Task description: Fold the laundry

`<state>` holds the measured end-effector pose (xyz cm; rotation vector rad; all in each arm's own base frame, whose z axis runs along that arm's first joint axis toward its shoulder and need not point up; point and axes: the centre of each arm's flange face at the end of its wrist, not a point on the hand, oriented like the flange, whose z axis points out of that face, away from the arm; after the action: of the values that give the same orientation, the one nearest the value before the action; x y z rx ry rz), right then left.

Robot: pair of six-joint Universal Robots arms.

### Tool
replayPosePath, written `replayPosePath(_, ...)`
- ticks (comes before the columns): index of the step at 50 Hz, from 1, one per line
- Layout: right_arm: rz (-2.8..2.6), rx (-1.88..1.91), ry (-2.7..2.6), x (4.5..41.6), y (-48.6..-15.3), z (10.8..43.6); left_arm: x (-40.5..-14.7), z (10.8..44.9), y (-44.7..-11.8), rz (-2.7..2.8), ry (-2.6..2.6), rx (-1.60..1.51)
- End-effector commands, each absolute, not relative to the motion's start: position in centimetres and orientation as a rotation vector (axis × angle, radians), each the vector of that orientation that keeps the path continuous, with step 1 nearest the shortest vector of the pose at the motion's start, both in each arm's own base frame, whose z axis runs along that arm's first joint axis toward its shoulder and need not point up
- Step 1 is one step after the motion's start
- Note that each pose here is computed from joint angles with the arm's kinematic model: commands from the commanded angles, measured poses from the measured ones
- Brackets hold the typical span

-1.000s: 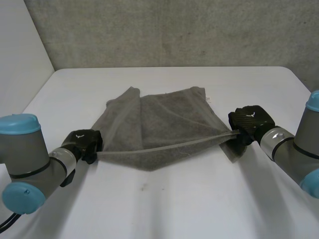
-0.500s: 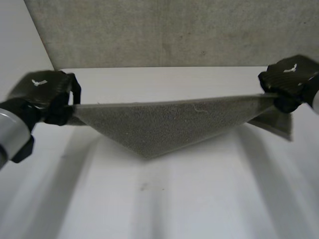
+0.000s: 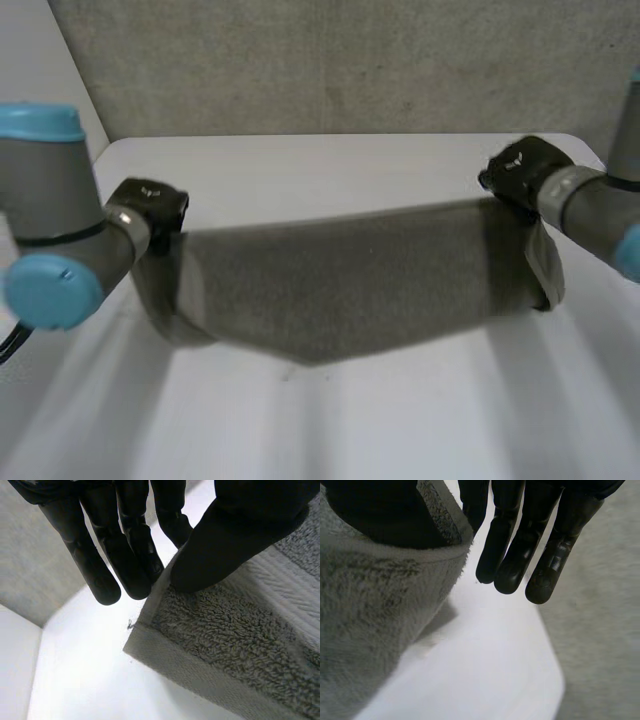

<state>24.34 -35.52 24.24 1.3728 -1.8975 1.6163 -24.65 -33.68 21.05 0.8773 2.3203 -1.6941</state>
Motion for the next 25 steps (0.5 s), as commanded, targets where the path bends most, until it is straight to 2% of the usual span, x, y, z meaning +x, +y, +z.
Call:
replayPosePath(1, 2.052, 1.021, -1.402, 26.5, -40.6, 31.1, -26.8, 30.1, -38.3, -2.165, 1.989, 0.702)
replayPosePath(2, 2.053, 1.020, -1.401, 26.5, -40.6, 31.2, -26.8, 30.1, -38.3, -2.166, 1.988, 0.701)
replayPosePath(4, 2.251, 0.845, -1.114, 27.1, -40.4, 36.0, -28.6, 35.5, -37.6, -2.454, 1.765, 0.601)
replayPosePath(5, 2.252, 0.844, -1.112, 27.1, -40.4, 36.0, -28.6, 35.6, -37.6, -2.456, 1.764, 0.600)
replayPosePath(6, 2.331, 0.781, -0.975, 27.4, -39.8, 38.0, -29.0, 38.1, -36.7, -2.587, 1.651, 0.542)
replayPosePath(7, 2.385, 0.729, -0.860, 27.4, -39.3, 39.6, -29.0, 38.2, -36.7, -2.588, 1.650, 0.541)
replayPosePath(9, 2.425, 0.715, -0.775, 27.5, -38.7, 40.5, -28.7, 41.8, -35.3, -2.760, 1.459, 0.415)
replayPosePath(11, 2.443, 0.728, -0.737, 27.6, -38.2, 40.7, -28.4, 42.3, -34.7, -2.791, 1.410, 0.373)
replayPosePath(13, 2.442, 0.753, -0.742, 27.6, -37.9, 40.4, -28.2, 42.0, -34.4, -2.797, 1.392, 0.358)
replayPosePath(15, 2.410, 0.809, -0.842, 27.3, -38.0, 38.5, -28.1, 41.2, -34.2, -2.793, 1.397, 0.363)
replayPosePath(16, 2.410, 0.809, -0.843, 27.3, -38.0, 38.5, -28.0, 40.0, -34.1, -2.772, 1.431, 0.379)
replayPosePath(17, 2.390, 0.867, -0.920, 27.3, -38.0, 36.9, -27.9, 38.2, -34.0, -2.727, 1.493, 0.406)
replayPosePath(18, 2.390, 0.868, -0.921, 27.3, -38.0, 36.9, -27.9, 38.2, -34.0, -2.727, 1.494, 0.407)
replayPosePath(20, 2.337, 1.013, -1.097, 27.3, -37.7, 33.3, -27.7, 34.0, -33.7, -2.614, 1.652, 0.470)
replayPosePath(21, 2.336, 1.014, -1.098, 27.3, -37.6, 33.3, -27.7, 34.0, -33.7, -2.613, 1.653, 0.470)
replayPosePath(23, 2.273, 1.220, -1.269, 27.6, -36.8, 29.2, -27.3, 29.5, -32.9, -2.482, 1.812, 0.534)
replayPosePath(24, 2.273, 1.222, -1.270, 27.6, -36.8, 29.2, -27.3, 29.5, -32.9, -2.481, 1.813, 0.535)
replayPosePath(25, 2.220, 1.316, -1.369, 27.3, -36.5, 26.9, -27.0, 27.1, -32.4, -2.411, 1.890, 0.571)
